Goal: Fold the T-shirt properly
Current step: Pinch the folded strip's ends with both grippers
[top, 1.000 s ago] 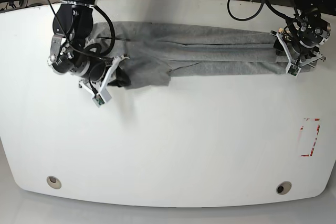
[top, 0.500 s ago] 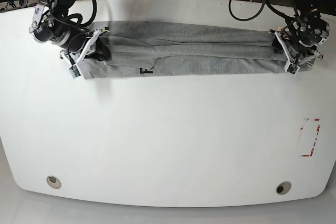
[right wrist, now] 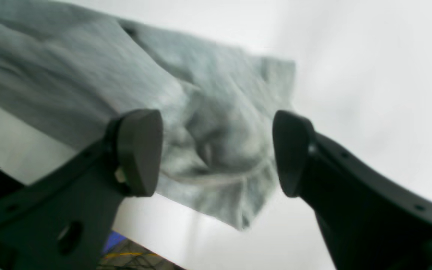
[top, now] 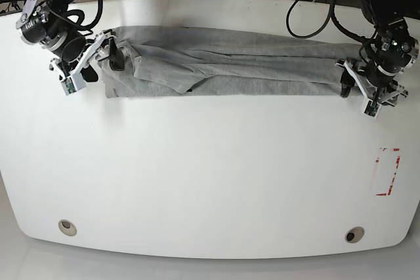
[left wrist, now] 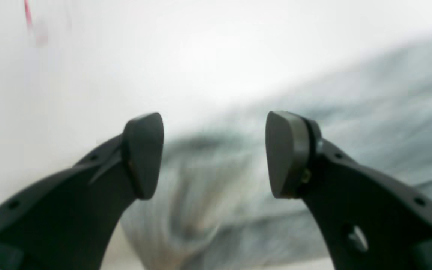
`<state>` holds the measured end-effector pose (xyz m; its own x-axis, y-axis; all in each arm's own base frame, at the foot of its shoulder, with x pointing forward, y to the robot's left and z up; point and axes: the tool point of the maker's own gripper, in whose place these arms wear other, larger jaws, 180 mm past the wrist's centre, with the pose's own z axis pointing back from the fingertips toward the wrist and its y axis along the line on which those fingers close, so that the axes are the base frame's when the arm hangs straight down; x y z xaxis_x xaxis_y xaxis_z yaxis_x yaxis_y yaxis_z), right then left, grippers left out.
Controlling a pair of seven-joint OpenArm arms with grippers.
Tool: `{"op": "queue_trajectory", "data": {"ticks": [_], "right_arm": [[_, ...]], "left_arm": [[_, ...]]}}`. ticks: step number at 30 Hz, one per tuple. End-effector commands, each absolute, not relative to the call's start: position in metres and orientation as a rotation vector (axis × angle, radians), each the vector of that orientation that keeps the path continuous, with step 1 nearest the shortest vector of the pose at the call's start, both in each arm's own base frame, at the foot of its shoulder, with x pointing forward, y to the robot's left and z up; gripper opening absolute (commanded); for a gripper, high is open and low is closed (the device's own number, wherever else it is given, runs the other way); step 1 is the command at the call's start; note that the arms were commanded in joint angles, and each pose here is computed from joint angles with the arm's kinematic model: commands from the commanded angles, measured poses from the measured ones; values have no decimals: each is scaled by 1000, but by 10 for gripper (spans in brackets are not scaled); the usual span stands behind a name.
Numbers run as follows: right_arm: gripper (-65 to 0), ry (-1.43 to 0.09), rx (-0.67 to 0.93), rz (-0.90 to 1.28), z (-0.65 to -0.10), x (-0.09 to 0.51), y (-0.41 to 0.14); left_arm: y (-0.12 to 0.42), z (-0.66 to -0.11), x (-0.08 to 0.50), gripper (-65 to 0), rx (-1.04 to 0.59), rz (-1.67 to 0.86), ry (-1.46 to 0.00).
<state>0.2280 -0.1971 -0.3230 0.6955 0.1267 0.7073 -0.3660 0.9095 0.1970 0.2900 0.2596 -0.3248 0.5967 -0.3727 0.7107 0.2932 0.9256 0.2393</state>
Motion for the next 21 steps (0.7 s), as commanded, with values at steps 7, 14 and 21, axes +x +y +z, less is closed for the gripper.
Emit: {"op": "queue_trajectory", "data": {"ticks": [7, 14, 21], "right_arm": [[-212, -773, 621, 159, -335, 242, -156], [-212, -663, 777, 102, -370, 238, -126], [-212, -607, 767, 133, -385, 239, -113]], "left_arm": [[302, -289, 282, -253, 59, -184, -890], [361, -317, 244, -204, -53, 102, -787], [388, -336, 229, -156, -89, 183, -722]]}}
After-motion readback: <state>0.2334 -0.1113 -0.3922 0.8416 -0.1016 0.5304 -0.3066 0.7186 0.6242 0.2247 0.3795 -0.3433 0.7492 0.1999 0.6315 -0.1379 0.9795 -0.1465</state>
